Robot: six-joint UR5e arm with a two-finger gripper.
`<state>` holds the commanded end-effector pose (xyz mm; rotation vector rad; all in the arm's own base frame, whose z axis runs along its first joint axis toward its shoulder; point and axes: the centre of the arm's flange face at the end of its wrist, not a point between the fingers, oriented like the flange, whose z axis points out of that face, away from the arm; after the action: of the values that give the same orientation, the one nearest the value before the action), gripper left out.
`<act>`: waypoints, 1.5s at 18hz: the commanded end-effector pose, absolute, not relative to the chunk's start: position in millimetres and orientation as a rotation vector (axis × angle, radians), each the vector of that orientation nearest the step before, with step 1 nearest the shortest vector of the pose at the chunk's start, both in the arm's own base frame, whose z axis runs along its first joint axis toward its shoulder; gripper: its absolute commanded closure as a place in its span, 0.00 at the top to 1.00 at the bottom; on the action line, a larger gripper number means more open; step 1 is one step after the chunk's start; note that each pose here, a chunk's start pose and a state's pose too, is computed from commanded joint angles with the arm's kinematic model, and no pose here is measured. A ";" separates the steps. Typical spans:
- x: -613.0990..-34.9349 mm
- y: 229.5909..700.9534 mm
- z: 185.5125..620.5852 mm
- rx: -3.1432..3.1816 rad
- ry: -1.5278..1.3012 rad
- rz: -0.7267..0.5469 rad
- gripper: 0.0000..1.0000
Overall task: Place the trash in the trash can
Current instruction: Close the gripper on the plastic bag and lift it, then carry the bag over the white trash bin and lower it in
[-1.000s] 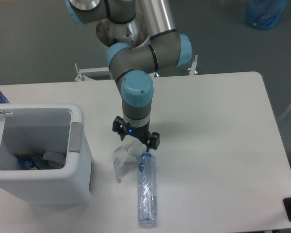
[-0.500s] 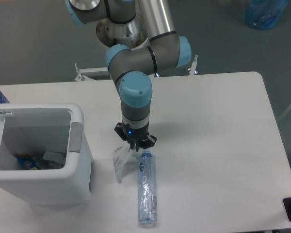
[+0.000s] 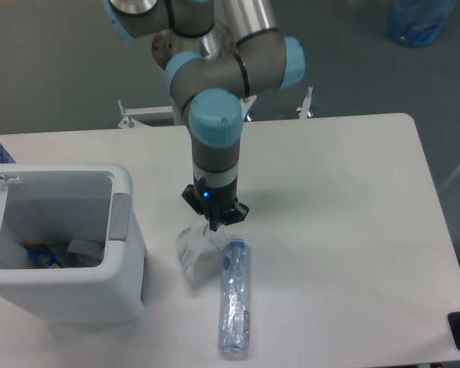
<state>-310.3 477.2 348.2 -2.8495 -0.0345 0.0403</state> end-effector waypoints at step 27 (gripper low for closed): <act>-242.7 491.5 566.6 -2.207 -0.379 -0.406 0.00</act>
<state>-242.7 491.5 566.6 -2.2072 -0.3786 -0.4062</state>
